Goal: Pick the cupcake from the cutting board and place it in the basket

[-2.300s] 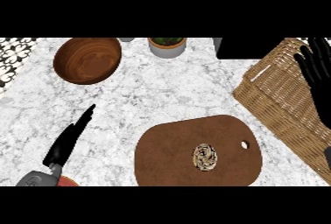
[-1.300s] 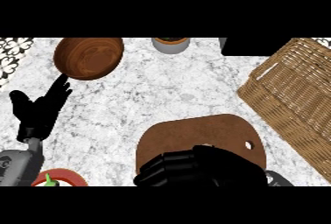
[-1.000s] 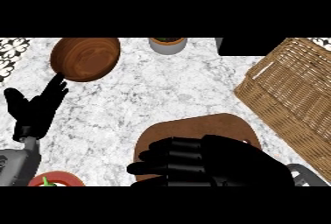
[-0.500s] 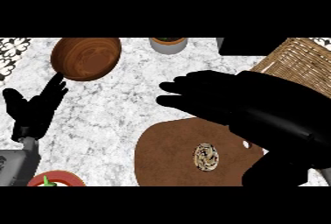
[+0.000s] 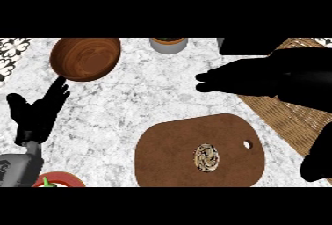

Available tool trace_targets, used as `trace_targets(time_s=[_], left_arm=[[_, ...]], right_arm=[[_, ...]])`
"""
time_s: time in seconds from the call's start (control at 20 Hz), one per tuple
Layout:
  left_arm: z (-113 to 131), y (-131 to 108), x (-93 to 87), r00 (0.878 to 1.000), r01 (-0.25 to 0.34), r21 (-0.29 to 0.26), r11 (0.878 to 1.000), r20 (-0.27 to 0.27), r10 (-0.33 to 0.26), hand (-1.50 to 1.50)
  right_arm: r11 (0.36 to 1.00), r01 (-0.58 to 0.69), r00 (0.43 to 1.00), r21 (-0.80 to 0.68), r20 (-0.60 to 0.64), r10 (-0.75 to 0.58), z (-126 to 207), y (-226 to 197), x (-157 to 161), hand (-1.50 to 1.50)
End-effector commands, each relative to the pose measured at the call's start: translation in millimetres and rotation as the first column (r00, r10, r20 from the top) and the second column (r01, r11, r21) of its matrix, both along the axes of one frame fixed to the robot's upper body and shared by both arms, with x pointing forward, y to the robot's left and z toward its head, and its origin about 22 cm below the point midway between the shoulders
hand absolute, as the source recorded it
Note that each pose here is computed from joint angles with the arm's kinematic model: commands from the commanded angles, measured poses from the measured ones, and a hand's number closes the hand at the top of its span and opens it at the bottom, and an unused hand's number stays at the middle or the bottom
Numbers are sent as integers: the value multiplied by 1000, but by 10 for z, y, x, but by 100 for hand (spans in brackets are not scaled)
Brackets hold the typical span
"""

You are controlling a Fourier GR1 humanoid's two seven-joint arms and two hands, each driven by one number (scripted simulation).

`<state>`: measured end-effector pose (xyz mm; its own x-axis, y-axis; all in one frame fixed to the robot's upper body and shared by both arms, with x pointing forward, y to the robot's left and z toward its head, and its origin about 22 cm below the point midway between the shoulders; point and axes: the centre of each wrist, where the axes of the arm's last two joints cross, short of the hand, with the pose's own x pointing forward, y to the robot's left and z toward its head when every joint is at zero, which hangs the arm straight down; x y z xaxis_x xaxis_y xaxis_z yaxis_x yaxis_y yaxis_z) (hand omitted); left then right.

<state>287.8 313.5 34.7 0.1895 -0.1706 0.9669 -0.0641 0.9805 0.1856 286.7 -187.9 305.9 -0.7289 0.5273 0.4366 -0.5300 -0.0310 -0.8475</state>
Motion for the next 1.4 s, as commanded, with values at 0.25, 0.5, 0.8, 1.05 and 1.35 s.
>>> trace_targets(time_s=[0.25, 0.5, 0.8, 1.05, 1.35], left_arm=[[179, -41, 166, 1000, -13, 0, 1000, 8, 13, 0], [91, 91, 4, 1000, 6, -21, 1000, 0, -6, 0], [114, -76, -32, 1000, 22, -32, 999, 20, -21, 0], [199, 42, 117, 1000, 14, -17, 1000, 5, -14, 0], [-6, 49, 42, 1000, 7, -2, 1000, 0, -7, 0]], right_arm=[[985, 20, 995, 171, -97, -3, -255, -674, 141, -150], [988, 13, 995, 152, -102, 3, -806, -574, 0, -150], [969, 19, 997, 245, -81, 1, -1439, -256, -46, -150], [953, 29, 993, 301, -116, 6, -1882, -202, 52, -150], [960, 33, 992, 278, -128, 2, -2236, 156, 53, -150]])
